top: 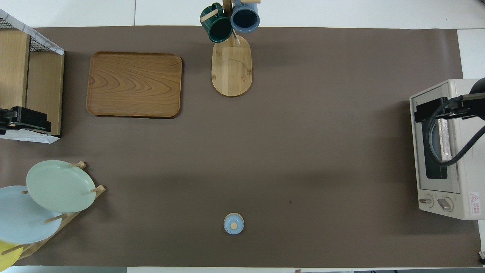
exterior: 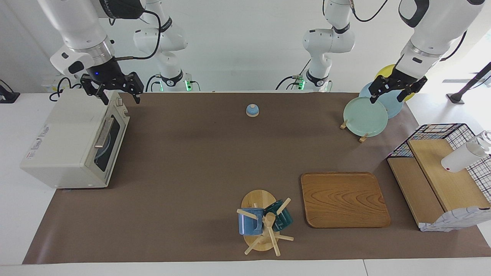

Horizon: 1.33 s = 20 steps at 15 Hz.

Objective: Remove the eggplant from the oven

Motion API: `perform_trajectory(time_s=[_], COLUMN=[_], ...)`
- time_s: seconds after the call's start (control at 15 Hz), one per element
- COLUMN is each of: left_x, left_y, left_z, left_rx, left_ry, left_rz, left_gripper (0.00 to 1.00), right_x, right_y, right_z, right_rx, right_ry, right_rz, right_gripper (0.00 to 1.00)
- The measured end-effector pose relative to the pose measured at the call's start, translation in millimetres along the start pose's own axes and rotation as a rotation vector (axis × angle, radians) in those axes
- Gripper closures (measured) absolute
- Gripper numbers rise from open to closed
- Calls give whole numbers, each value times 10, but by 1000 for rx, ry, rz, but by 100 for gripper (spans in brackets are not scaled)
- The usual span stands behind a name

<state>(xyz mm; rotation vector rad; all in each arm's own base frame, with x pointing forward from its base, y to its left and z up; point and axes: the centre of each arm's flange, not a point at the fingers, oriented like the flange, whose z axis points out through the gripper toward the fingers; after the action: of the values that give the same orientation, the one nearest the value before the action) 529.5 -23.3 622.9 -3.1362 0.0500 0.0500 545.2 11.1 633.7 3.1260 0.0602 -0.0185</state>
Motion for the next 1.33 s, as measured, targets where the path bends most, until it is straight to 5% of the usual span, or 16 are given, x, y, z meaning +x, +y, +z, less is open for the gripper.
perform_trajectory(time_s=[0.73, 0.86, 0.93, 1.33], left_x=[0, 0, 0, 0], left_y=[0, 0, 0, 0], left_z=[0, 0, 0, 0], left_rx=[0, 0, 0, 0], left_ry=[0, 0, 0, 0], left_rz=[0, 0, 0, 0], left_gripper=[0, 0, 0, 0], right_x=[0, -1, 0, -101], right_y=[-81, -142, -154, -100], right_z=[-1, 28, 72, 737], right_rx=[0, -1, -1, 2], right_ry=[0, -3, 1, 28], right_rz=[-13, -24, -26, -18], right_gripper=[0, 7, 11, 76])
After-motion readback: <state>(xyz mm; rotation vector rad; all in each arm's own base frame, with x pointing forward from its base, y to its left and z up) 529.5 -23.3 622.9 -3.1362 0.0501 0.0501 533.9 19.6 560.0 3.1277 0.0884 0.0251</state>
